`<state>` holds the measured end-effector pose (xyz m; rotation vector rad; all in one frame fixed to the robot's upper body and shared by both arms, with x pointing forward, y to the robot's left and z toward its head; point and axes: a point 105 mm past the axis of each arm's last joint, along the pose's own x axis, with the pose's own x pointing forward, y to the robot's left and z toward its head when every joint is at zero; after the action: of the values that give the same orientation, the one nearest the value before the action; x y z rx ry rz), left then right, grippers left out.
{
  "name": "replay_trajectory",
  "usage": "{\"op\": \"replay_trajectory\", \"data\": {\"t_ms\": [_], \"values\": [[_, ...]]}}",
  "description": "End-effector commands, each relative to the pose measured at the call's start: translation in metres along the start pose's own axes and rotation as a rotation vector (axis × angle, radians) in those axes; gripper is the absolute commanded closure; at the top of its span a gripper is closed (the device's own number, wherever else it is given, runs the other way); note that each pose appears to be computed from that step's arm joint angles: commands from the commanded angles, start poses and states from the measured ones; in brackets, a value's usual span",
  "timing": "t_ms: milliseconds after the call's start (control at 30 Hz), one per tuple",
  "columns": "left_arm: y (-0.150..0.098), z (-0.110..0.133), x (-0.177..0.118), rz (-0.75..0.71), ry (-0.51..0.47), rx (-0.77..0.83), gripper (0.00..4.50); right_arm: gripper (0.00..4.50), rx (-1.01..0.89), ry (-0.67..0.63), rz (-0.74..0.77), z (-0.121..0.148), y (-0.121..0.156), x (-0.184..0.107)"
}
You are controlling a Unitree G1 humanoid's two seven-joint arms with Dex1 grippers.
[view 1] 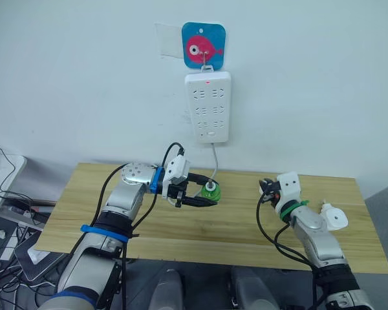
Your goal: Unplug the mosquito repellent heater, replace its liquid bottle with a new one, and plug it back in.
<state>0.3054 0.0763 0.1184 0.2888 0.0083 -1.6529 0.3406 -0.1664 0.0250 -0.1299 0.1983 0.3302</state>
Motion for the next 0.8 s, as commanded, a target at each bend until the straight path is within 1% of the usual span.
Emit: {"op": "replay_trajectory", "data": {"t_ms": [33,200,267,300,433,500,600,700,767,800], "values": [[0.002,0.012,-0.002,0.013,-0.016,0.048,2.27,4.22,-0.013,-0.043,-0.015,0.004,-0.005,0.005],[0.001,0.012,-0.002,0.014,-0.016,0.047,2.27,4.22,-0.022,-0.04,-0.005,-0.001,-0.004,0.008],[0.001,0.012,-0.001,0.014,-0.018,0.046,2.27,3.49,-0.026,-0.035,-0.01,-0.004,-0.005,0.006],[0.001,0.012,-0.001,0.014,-0.02,0.046,2.27,3.26,-0.027,-0.035,-0.013,-0.004,-0.006,0.006],[0.001,0.012,0.001,0.014,-0.024,0.043,2.27,1.89,-0.021,-0.041,-0.019,-0.005,-0.008,-0.001],[0.001,0.012,0.001,0.015,-0.025,0.041,2.27,1.16,-0.018,-0.07,-0.01,0.001,-0.007,-0.005],[0.002,0.01,0.002,0.018,-0.025,0.036,2.27,0.11,-0.022,-0.157,0.061,0.02,0.001,-0.016],[0.002,0.009,0.002,0.017,-0.026,0.033,2.27,0.04,-0.03,-0.2,0.156,0.038,0.011,-0.032],[0.001,0.008,0.002,0.017,-0.027,0.031,2.27,0.04,-0.009,-0.197,0.24,0.048,0.021,-0.043],[0.002,0.008,0.001,0.017,-0.026,0.031,2.27,0.04,0.004,-0.19,0.318,0.054,0.03,-0.05]]}}
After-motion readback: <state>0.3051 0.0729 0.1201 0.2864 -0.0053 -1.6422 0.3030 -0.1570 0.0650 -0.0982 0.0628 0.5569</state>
